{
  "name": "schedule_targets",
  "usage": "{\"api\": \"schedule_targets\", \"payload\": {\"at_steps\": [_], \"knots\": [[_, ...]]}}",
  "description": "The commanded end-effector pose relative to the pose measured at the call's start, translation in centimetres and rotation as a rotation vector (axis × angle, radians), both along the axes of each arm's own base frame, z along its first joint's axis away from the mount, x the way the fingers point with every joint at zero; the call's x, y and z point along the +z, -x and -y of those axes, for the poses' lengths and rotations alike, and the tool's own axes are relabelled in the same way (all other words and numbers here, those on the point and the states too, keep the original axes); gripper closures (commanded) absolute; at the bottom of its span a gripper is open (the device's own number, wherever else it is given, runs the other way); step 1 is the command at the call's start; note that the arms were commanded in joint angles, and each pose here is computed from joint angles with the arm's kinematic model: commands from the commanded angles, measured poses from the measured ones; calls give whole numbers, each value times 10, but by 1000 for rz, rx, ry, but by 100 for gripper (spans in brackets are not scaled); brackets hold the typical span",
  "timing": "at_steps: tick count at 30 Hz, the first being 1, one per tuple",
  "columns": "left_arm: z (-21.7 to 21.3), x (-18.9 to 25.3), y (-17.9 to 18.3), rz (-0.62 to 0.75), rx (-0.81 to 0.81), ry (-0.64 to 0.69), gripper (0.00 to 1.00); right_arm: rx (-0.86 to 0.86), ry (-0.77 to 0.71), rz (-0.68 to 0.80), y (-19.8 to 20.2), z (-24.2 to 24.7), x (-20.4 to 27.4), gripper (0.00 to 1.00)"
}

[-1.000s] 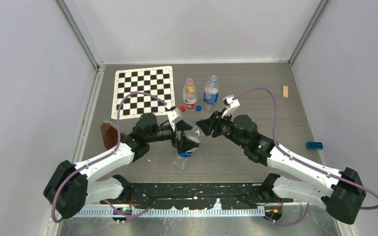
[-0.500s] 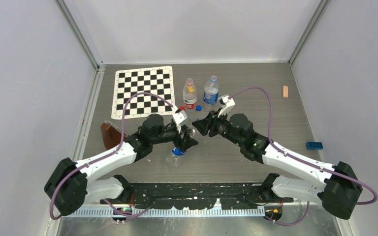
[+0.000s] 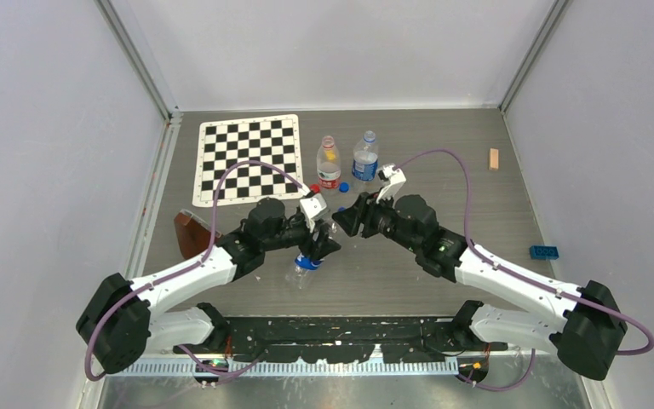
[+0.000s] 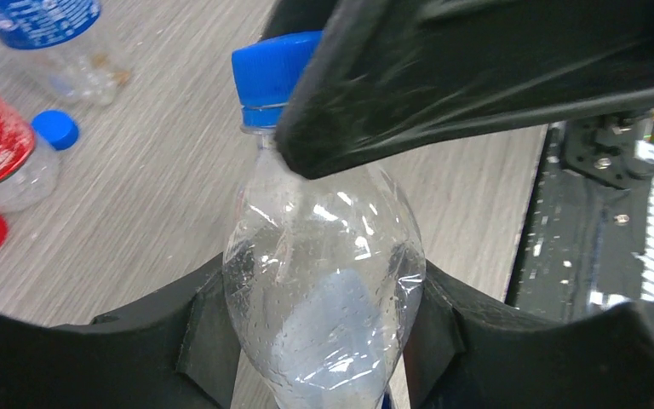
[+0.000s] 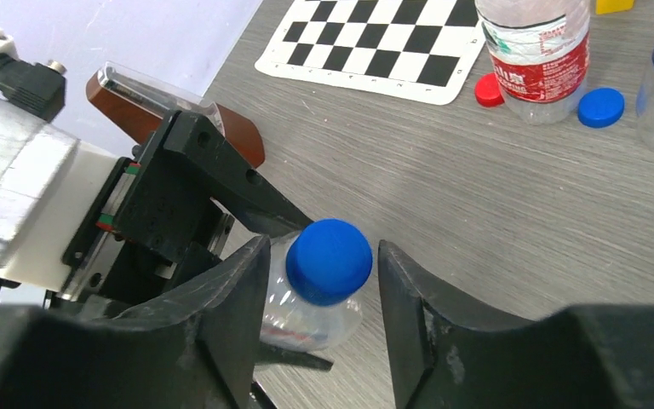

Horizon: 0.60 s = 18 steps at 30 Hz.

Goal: Unscrew the bottle caps
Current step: Unscrew the bottle cap from the plastic bottle.

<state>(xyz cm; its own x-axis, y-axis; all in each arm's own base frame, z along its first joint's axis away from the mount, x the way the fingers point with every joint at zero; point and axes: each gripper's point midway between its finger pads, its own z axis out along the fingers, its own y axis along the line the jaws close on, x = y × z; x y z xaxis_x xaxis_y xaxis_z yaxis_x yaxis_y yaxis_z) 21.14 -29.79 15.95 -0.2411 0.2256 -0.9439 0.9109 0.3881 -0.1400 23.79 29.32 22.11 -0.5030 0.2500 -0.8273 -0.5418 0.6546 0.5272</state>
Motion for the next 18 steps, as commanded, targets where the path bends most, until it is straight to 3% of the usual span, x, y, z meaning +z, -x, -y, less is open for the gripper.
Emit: {"api": "schedule_targets", "payload": {"at_steps": [1,6,11,18], "knots": [[-10,4,-16,103,54,-49,94,-71,22,-21,-6,15,25,38],[-18,-11,-14,169,11,-125,96,50,-36,-99,10,16,35,33],[-19,-15,-1,235,-78,-156,94,88,-42,-177,8,38,24,35],[-14,-15,19,321,-209,-156,90,304,-84,-300,33,37,8,36]]}}
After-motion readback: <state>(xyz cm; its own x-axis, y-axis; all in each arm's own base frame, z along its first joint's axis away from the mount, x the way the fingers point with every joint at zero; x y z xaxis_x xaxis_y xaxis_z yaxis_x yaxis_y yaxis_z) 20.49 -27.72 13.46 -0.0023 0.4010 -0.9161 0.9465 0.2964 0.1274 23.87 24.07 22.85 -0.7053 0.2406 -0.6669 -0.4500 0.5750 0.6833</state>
